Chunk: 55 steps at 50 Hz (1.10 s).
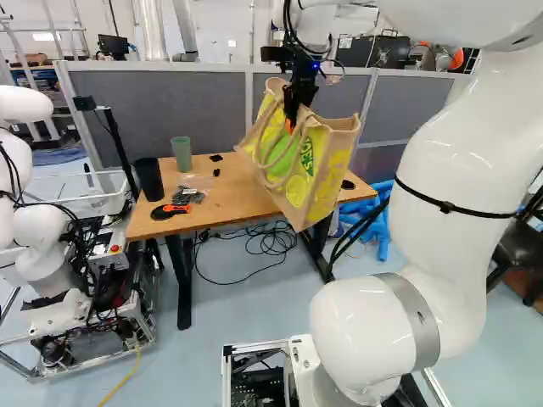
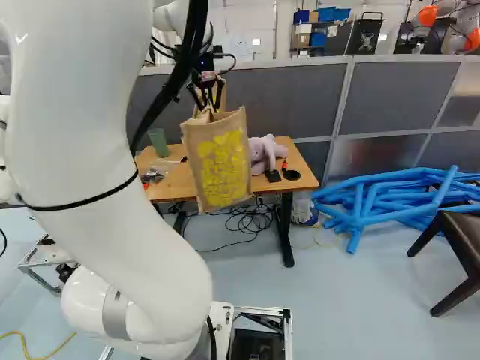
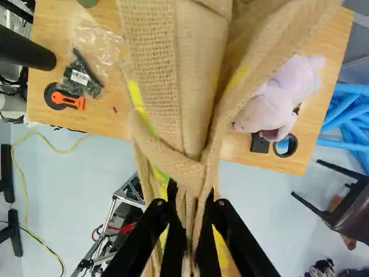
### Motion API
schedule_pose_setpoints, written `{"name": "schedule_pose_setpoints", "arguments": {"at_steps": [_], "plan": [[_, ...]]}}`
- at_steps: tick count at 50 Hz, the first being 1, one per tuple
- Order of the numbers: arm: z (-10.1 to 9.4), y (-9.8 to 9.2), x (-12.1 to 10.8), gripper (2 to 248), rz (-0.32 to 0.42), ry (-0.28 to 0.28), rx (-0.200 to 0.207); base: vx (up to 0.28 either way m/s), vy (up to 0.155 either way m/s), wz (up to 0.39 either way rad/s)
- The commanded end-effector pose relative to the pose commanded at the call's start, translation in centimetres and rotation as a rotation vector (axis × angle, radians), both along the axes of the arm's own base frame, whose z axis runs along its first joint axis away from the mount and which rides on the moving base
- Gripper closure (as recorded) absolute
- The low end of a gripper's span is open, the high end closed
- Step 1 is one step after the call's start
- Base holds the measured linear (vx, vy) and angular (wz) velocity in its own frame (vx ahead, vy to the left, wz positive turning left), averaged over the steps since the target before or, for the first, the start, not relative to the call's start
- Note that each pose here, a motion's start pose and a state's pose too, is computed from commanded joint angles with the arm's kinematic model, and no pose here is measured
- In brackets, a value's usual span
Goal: Pick up the bag on the ground and place it on the table
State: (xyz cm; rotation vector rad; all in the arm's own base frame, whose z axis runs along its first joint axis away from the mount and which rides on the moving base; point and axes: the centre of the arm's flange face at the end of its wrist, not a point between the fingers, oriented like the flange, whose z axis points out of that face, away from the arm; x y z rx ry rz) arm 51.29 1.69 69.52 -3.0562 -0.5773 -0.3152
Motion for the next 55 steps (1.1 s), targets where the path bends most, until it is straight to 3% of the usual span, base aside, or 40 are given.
{"name": "schedule_pose_setpoints", "arguments": {"at_steps": [38,55], "plan": [[0.0,0.1,1.1,228,0.001,-0.004,0.001,0.0,0.0,0.0],[0.0,1.0,3.0,228,0.002,-0.019,0.035,0.0,0.0,0.0]]}}
